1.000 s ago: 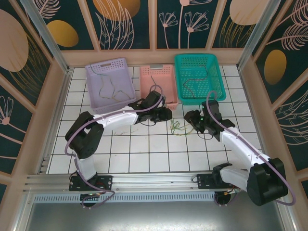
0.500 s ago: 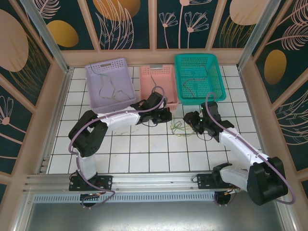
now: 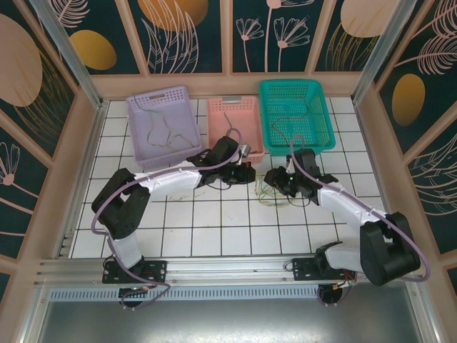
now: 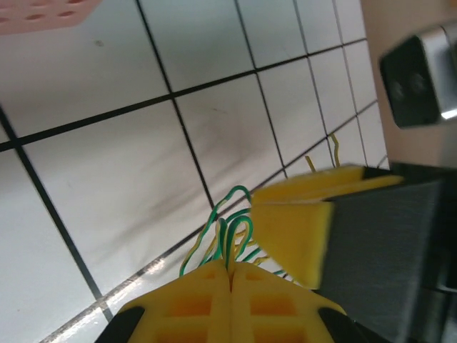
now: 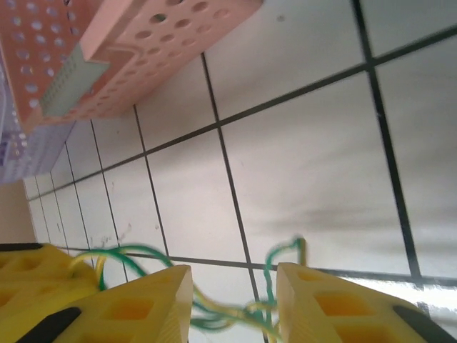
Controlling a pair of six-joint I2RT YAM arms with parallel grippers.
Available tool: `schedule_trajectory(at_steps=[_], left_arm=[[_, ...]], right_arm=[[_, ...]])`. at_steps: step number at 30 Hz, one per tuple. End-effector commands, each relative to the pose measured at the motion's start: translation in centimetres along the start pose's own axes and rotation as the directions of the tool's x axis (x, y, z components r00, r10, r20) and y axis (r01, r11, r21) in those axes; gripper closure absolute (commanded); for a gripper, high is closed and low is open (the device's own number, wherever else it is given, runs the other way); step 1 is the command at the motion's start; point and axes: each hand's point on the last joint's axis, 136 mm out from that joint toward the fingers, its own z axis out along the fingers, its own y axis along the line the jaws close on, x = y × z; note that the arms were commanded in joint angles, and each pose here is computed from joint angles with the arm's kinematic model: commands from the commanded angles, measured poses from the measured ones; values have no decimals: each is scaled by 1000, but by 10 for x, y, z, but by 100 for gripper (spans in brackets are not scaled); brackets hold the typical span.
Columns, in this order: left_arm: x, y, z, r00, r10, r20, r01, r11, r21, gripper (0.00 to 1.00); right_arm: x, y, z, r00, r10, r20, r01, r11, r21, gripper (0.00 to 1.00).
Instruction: Untangle the cables
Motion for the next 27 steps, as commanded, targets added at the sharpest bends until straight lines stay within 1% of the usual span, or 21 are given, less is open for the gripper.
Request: schedule_trajectory(at_steps=[1, 4, 8, 15, 19, 23, 27], left_arm=[[5, -17, -8, 997, 79, -26, -77, 995, 68, 100], [6, -16, -6, 995, 89, -45, -86, 994, 62, 100], [4, -12, -4, 994, 91, -55, -88, 995, 54, 100], [4, -16, -6, 993, 100, -70, -94, 992, 79, 100], [4, -17, -6, 992, 101, -74, -95, 992, 84, 100], [3, -18, -7, 993, 99, -71, -93, 992, 88, 100], [2, -20, -7, 993, 99, -68, -92, 991, 93, 100]], right_arm=[[-5, 26, -1, 979, -204, -23, 201, 976, -78, 67], [-4, 33, -5, 968, -250, -24, 246, 963, -105, 67], [-1, 35, -10, 963, -270, -20, 266, 957, -114, 65], [13, 30, -3, 956, -285, -73, 271, 950, -156, 65], [15, 24, 2, 956, -278, -89, 264, 954, -142, 69], [14, 20, 5, 961, -265, -82, 254, 959, -128, 79], [10, 24, 6, 965, -252, -69, 240, 960, -142, 80]])
